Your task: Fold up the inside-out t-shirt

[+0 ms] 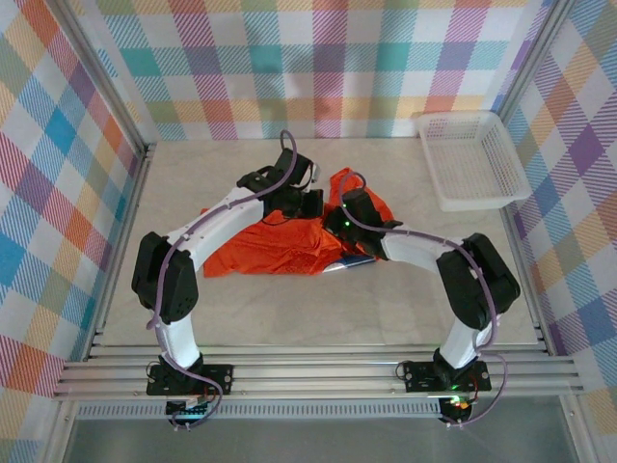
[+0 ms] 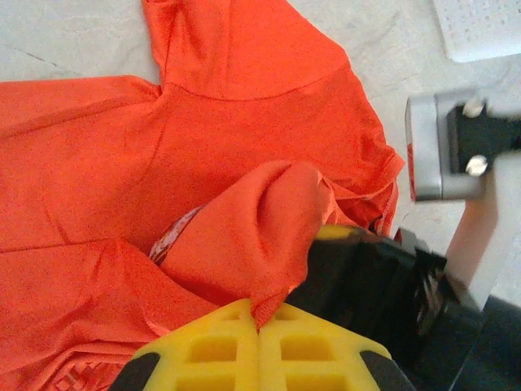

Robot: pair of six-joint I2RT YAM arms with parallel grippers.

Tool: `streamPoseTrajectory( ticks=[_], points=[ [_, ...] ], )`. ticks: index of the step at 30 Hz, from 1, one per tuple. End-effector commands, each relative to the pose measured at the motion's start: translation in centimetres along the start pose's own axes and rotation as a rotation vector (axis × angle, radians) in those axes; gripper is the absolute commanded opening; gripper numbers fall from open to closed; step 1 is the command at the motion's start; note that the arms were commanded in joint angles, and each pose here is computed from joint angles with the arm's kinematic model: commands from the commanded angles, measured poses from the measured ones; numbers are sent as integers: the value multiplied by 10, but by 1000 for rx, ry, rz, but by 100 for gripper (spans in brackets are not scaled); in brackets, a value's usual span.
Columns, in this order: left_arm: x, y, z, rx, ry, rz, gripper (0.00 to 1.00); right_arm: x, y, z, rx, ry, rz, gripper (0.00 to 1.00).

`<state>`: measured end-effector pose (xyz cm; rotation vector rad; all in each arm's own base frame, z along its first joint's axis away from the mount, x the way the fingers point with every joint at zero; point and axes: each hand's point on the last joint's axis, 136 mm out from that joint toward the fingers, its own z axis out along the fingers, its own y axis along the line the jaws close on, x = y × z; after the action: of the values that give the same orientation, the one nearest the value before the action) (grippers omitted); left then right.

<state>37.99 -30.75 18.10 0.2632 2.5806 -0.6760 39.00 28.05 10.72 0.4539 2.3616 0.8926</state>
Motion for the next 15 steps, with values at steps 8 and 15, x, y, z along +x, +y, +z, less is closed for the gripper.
streamPoseTrajectory(
  ticks=[8,15],
  points=[
    [4,-3,-9,18,-5,1,0,-16,16,16,-24,-28,5,5],
    [0,-8,-9,35,-12,-7,0,22,8,56,-20,60,101,27]
  ],
)
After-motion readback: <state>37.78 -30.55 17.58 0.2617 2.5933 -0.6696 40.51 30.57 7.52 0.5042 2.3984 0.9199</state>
